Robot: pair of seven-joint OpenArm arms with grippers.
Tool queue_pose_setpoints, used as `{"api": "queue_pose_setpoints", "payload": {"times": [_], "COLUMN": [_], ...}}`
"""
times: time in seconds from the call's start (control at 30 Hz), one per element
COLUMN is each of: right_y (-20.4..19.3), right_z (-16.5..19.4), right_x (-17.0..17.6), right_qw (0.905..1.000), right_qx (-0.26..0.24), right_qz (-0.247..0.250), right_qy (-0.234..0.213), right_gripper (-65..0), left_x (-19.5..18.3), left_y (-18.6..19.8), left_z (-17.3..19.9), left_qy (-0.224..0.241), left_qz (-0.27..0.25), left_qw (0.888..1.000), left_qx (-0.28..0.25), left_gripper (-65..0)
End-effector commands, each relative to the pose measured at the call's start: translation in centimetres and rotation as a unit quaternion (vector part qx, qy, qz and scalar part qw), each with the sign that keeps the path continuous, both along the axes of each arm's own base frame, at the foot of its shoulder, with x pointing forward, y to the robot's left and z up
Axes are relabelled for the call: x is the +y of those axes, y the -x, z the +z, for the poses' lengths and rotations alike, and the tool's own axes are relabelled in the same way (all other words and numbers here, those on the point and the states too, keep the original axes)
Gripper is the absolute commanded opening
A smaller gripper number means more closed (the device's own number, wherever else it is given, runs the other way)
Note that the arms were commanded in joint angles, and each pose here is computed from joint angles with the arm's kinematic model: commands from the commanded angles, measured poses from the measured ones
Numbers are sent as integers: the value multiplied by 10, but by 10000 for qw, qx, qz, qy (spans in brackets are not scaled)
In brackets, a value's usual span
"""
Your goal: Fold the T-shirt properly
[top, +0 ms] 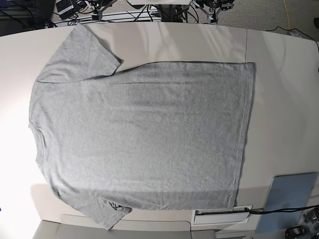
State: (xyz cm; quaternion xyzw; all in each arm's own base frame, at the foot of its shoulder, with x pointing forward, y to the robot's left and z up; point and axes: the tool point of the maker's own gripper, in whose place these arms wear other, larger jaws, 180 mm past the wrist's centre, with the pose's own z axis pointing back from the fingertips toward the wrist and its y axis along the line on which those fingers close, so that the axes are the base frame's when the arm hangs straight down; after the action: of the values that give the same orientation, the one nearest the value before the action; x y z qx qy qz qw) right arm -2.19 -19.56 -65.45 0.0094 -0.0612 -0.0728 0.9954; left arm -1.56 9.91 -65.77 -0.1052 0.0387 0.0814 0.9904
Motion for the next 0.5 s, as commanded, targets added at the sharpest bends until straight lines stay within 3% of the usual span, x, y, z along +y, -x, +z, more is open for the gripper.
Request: {"api": "queue_pose_setpoints", "payload": {"times": [0.0,0.47], "right_y": [1,4], "right_z": [1,2], "right_x": [-5,-13], "right_qw": [10000,10000], "right_qx": [-10,22], "right_qz": [-4,13], "right_qy": [33,60], "right_gripper": [-536,-536], "left_x": [1,2], "left_y": [1,1], "left_z": [0,0], "left_qy": [14,7], "left_qz": [-12,-16], "left_qw": [10000,10000], "left_qx": [2,-3], "left_gripper": [-422,-422]}}
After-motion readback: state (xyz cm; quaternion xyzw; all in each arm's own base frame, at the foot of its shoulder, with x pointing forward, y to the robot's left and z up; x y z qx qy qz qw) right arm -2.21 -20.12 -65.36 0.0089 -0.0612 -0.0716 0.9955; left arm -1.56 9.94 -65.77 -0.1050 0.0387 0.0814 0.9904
